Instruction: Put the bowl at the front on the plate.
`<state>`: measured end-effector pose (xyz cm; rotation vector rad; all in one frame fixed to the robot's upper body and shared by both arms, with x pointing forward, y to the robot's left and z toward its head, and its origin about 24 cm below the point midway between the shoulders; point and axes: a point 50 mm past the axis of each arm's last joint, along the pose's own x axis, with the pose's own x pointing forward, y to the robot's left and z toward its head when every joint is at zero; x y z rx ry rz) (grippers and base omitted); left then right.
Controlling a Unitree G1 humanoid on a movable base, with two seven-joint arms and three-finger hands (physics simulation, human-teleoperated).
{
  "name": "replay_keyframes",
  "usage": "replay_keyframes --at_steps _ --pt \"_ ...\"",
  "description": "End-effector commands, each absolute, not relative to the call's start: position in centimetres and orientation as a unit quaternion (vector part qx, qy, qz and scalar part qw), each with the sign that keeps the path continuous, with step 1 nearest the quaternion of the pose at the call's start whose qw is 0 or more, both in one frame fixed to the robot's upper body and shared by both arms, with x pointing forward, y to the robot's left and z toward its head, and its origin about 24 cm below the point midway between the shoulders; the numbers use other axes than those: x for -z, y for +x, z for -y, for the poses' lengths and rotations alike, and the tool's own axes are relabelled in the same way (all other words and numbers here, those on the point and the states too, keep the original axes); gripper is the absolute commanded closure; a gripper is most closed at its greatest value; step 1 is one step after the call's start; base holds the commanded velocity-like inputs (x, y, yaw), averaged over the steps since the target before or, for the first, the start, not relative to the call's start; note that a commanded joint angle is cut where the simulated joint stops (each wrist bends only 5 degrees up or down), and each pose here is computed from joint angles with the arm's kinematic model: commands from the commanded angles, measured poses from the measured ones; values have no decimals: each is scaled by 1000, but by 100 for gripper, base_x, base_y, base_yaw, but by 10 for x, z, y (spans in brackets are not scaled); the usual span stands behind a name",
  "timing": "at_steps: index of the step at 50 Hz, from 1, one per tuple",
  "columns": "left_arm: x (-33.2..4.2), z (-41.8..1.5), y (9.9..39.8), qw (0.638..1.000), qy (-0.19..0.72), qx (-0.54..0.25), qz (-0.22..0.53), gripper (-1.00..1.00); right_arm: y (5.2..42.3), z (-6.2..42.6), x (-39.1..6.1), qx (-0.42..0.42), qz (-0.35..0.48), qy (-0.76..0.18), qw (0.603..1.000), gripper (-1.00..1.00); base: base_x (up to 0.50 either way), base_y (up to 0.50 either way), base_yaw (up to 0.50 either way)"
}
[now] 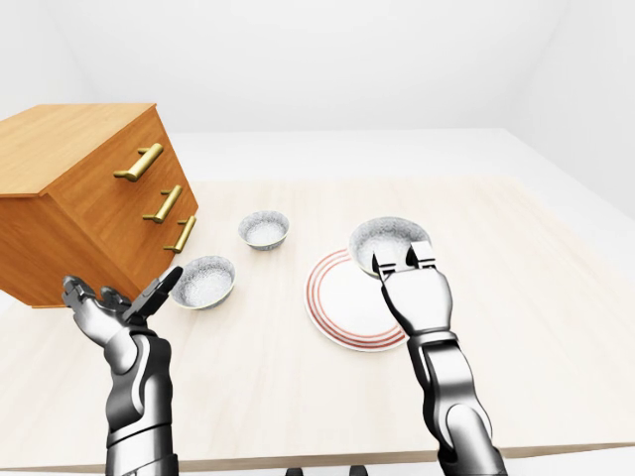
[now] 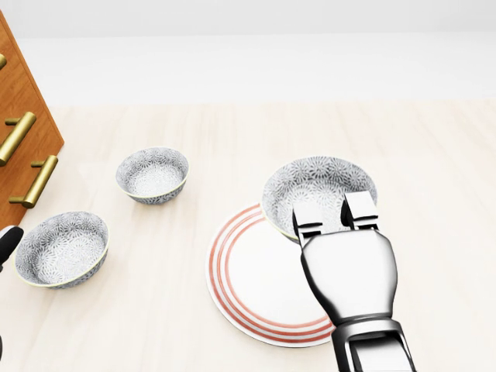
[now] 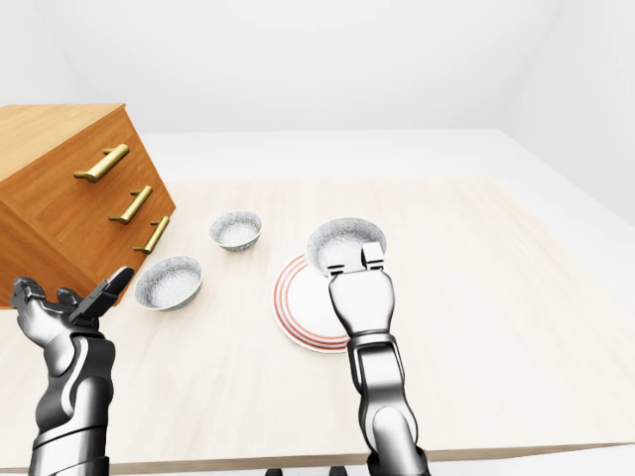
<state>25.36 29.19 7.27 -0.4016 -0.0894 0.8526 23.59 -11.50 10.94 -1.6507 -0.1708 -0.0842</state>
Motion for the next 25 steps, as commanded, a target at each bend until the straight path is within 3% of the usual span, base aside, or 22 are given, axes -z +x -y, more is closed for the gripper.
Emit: replay_keyframes --at_steps 1,12,25 --pt "-74 -292 254 890 -196 -409 42 -100 244 107 -110 44 92 -747 657 100 0 0 0" --pt "-72 -292 255 889 -195 -412 44 -100 238 110 -118 53 111 -713 690 100 0 0 0" --pt "-74 -292 253 890 -195 -409 45 -100 238 108 -111 40 107 -710 695 100 0 0 0"
